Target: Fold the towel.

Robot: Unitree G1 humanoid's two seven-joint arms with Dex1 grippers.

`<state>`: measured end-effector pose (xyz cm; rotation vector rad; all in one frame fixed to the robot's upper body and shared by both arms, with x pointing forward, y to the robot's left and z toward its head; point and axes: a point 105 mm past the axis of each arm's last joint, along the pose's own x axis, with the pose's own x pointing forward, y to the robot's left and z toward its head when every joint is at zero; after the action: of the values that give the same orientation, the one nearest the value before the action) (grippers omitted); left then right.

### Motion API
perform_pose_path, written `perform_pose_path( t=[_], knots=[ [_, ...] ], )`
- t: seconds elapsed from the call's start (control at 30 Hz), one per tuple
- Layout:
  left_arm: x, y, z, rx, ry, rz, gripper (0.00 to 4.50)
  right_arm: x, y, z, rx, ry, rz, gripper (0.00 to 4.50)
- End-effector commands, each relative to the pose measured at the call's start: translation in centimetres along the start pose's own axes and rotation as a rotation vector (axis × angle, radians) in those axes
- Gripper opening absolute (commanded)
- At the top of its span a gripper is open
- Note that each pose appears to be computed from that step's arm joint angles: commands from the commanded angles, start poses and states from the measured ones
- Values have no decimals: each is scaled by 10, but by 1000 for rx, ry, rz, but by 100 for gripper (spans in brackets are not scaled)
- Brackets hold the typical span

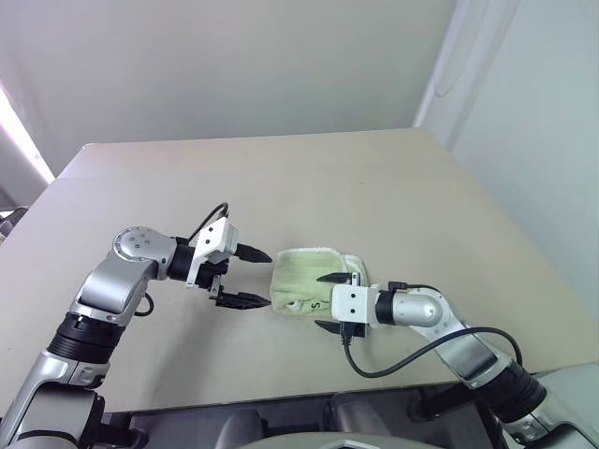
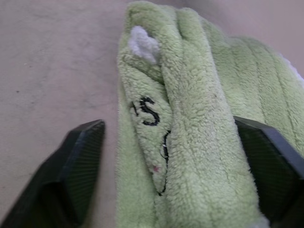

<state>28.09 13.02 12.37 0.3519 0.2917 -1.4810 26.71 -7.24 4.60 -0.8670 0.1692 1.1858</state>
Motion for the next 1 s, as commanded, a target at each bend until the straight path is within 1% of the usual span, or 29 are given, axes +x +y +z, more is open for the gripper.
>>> perform_pose_path(
  t=[0.03,0.2,0.3,0.47,0.53,0.63,0.73,0.83,1.0],
  knots=[
    [-10,7,9,37,-25,57,450,-1,-11,-22,0,98,-55,285],
    [-14,13,7,34,-19,91,450,-3,-18,-25,10,116,-73,99],
    [-15,14,5,32,-19,100,450,-2,-22,-30,2,140,-82,4],
    [-19,20,4,30,-13,127,450,-2,-26,-21,9,103,-74,1],
    [-21,22,7,20,-29,143,450,-2,-34,-12,18,68,-102,1],
    [-25,26,12,15,-59,178,450,-9,-53,6,45,3,-175,1],
    [-25,32,13,12,-77,221,450,-26,-80,19,66,-42,-265,1],
    [-23,34,13,-7,-102,241,450,-46,-102,19,58,-29,-338,1],
    [-22,35,8,-15,-107,259,450,-80,-137,16,34,2,-468,1]
  ],
)
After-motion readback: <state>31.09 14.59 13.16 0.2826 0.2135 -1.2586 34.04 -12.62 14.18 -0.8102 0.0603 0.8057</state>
